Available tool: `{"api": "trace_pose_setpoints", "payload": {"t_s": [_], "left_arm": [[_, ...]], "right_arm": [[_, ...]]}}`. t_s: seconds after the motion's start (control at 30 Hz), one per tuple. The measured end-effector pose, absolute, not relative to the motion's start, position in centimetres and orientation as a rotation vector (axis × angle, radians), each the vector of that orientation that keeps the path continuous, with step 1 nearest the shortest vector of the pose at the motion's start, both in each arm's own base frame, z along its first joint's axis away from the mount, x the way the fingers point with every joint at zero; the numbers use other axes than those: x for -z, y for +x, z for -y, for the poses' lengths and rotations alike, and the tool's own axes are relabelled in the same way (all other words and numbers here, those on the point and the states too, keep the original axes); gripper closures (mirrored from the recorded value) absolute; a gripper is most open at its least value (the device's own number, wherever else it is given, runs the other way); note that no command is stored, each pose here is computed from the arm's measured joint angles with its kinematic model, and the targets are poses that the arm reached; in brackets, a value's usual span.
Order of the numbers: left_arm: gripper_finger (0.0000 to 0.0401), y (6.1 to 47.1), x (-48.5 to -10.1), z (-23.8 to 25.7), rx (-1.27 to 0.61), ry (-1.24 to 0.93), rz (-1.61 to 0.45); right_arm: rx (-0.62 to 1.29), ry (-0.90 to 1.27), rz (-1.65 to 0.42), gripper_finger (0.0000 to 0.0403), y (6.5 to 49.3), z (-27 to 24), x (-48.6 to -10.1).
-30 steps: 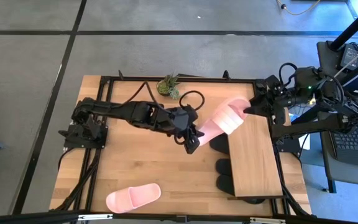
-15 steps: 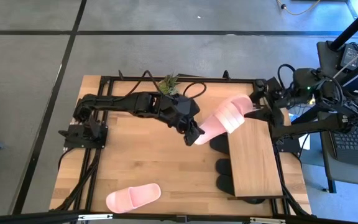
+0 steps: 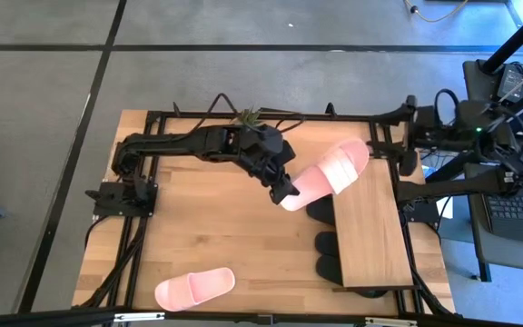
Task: Pick and place slides into the shelf
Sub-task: Put the top pink slides on the shelf
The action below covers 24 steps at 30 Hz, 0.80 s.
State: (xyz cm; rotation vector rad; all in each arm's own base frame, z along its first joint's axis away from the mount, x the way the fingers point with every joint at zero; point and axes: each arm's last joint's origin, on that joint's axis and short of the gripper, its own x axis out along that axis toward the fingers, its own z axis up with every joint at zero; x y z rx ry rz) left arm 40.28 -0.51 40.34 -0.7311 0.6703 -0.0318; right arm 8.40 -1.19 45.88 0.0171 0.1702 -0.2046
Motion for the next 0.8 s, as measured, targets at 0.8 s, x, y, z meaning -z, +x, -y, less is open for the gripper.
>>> {"api": "trace_pose_setpoints", "payload": {"t_s": [0.8], "left_arm": [[0.0335,49.4,-26.5,-7.5,0.345,-1.090,-0.859]], "right_arm": [[0.223,0.131,-0.355,0.0089,7.0,1.0,-43.9]]}}
